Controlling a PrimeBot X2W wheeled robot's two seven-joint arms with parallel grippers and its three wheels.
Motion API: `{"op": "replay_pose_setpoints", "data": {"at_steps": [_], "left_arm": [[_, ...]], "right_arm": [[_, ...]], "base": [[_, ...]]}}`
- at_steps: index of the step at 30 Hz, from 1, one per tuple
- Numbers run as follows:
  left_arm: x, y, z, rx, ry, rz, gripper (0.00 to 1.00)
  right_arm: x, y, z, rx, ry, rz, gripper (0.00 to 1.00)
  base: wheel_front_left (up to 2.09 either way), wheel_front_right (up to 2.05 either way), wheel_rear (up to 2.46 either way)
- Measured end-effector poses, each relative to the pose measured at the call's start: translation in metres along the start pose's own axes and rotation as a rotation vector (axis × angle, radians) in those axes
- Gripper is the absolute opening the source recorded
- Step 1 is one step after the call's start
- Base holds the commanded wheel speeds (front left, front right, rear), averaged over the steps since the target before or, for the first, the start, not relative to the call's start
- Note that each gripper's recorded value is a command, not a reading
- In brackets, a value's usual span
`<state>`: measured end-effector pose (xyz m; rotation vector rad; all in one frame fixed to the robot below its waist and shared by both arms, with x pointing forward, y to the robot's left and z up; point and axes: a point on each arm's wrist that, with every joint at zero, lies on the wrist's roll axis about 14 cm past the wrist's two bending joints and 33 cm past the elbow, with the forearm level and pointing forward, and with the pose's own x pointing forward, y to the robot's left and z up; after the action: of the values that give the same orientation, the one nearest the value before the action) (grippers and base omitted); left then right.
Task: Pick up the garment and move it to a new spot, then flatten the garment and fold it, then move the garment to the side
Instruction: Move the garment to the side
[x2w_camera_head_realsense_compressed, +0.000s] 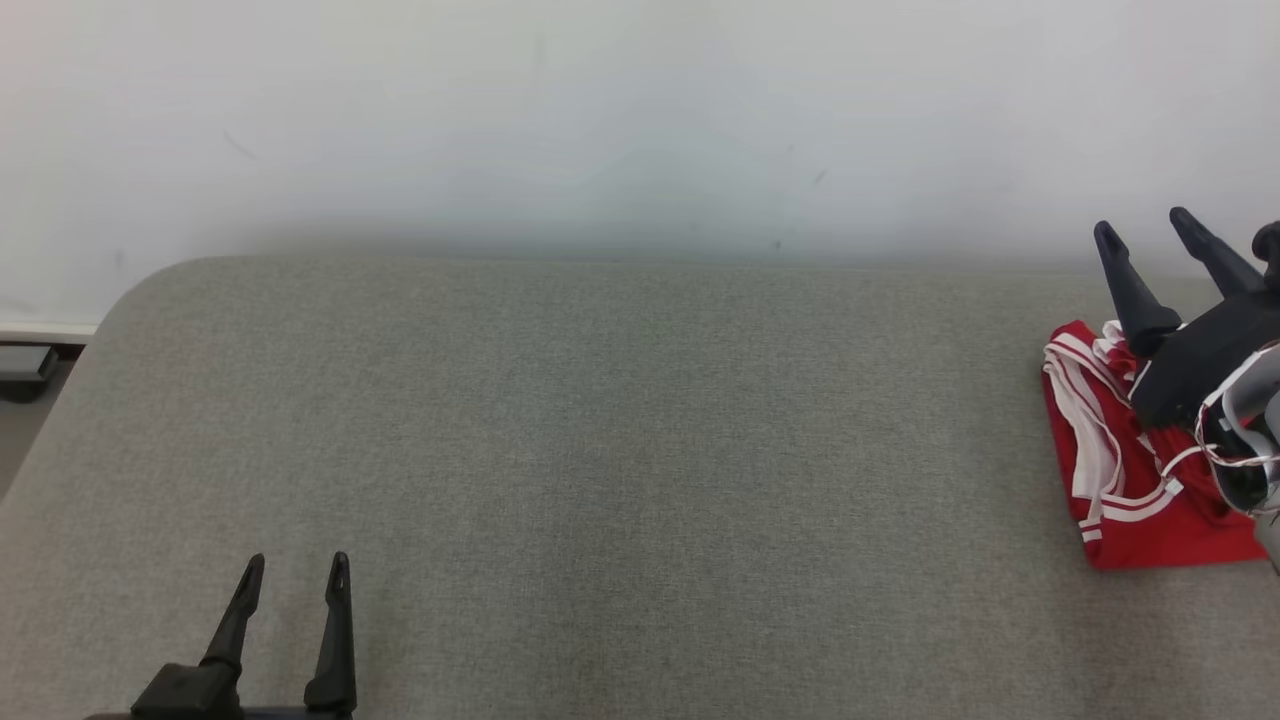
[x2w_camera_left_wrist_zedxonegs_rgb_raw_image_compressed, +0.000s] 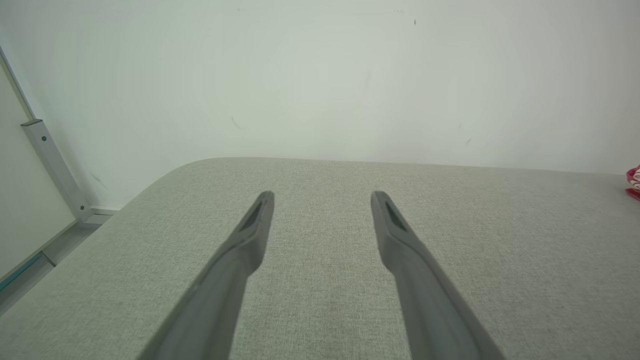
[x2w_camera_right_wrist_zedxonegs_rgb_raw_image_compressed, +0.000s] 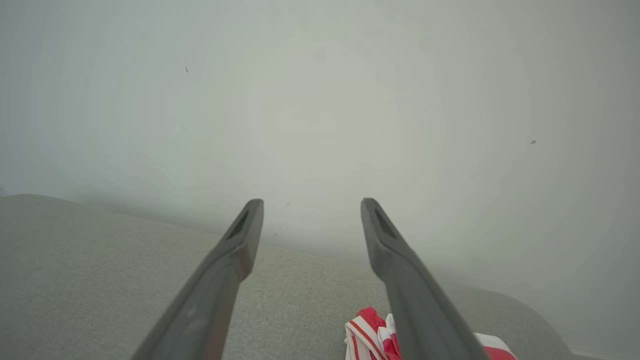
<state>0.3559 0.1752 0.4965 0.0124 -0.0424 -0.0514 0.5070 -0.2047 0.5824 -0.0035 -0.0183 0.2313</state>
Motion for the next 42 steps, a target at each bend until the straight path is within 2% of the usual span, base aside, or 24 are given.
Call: {"op": "replay_pose_setpoints", "data": {"at_steps": [6,19,26,34,42], "left_arm": [[-0.003,0.003,0.0,0.005,-0.001,0.01,1.0],[-0.01,0.011,0.009,0.012,-0.026,0.039,1.0],[-0.015,0.016,0.013,0.017,-0.031,0.054,1.0],[-0.018,0.021,0.014,0.043,-0.013,0.058,1.0],[-0.018,0.013,0.011,0.057,0.048,-0.025,1.0]], "right_arm": [[-0.024,-0.011,0.012,0.061,-0.1,-0.054,1.0],[-0.09,-0.005,-0.018,0.137,-0.176,-0.18,1.0],[-0.119,0.01,-0.05,0.163,-0.115,-0.219,1.0],[-0.136,0.029,-0.068,0.172,-0.047,-0.228,1.0],[-0.142,0.034,-0.075,0.163,0.011,-0.228,1.0]], "base": [[0.0,0.0,0.0],[0.0,0.0,0.0],[0.0,0.0,0.0],[0.0,0.0,0.0],[0.0,0.0,0.0]]}}
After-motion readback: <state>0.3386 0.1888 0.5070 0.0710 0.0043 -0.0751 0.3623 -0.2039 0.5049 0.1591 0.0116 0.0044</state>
